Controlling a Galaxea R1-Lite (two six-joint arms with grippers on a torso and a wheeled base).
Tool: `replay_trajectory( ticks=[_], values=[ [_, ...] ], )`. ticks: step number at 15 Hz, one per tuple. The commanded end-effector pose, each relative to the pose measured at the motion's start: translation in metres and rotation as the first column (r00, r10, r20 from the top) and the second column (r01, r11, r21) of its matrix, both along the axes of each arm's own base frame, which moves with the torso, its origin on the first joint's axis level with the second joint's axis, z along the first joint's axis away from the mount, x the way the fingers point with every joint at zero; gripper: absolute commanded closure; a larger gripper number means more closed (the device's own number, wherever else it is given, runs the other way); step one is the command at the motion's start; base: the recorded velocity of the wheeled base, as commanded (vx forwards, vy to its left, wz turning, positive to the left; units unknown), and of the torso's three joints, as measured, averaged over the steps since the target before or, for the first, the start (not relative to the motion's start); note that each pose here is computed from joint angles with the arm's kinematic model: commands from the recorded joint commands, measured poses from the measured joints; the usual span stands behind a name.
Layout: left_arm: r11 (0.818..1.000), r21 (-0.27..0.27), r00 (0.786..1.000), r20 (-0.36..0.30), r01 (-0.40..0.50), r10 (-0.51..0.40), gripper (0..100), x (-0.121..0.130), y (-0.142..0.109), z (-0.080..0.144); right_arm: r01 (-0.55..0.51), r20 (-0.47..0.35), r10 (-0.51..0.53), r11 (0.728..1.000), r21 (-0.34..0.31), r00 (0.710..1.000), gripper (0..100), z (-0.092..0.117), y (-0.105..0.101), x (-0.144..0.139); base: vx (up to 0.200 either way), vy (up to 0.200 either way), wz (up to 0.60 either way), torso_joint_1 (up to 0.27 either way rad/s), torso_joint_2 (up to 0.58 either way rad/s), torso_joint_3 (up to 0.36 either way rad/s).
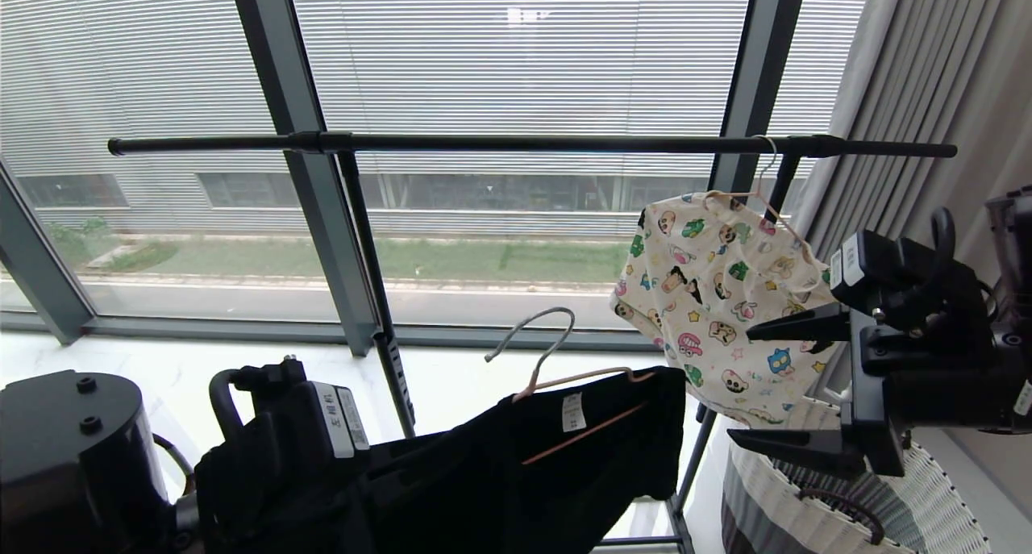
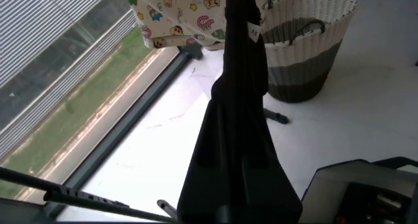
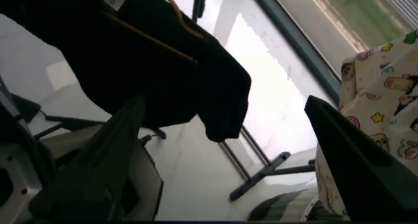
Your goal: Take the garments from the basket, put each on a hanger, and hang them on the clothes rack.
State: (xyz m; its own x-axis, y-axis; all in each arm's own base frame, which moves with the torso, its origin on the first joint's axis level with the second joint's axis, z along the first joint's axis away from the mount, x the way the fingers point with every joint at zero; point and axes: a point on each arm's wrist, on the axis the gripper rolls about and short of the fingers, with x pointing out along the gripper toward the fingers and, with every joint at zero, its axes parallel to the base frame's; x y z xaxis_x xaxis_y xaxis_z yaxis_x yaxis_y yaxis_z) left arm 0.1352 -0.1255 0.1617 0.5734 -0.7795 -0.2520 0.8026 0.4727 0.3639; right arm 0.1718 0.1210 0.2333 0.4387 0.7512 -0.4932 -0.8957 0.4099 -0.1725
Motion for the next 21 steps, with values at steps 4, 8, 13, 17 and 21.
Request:
replay_trajectory(
  ticks=[4,8,13,17,21],
  values=[
    [0.991,0.007,0.991,-0.001,0.131,-0.131,100,-0.001,-0.036,0.004,-0.193,0.083,0.203,0.974,-0.119,0.976,0,0.005,0.006,0.006,0.0,0.0,0.0,0.0,0.0,0.0],
    [0.981,0.003,0.981,0.008,0.195,-0.195,100,-0.003,-0.057,0.008,-0.292,0.051,0.305,0.941,-0.17,0.951,0,-0.003,0.016,0.005,0.0,0.0,0.0,0.0,0.0,0.0],
    [0.977,-0.002,0.977,0.019,0.211,-0.211,100,-0.005,-0.061,0.011,-0.315,0.008,0.321,0.931,-0.183,0.947,0,-0.013,0.025,0.011,0.0,0.0,0.0,0.0,0.0,0.0],
    [0.979,-0.026,0.978,0.055,0.2,-0.199,100,-0.005,-0.068,0.014,-0.315,0.0,0.32,0.93,-0.189,0.947,0,-0.016,0.026,0.013,0.0,0.0,0.0,0.0,0.0,0.0],
    [0.977,-0.026,0.977,0.057,0.209,-0.208,100,-0.007,-0.07,0.014,-0.308,0.0,0.314,0.931,-0.195,0.949,100,-0.017,0.026,0.014,0.0,0.0,0.0,0.0,0.0,0.0]
  ],
)
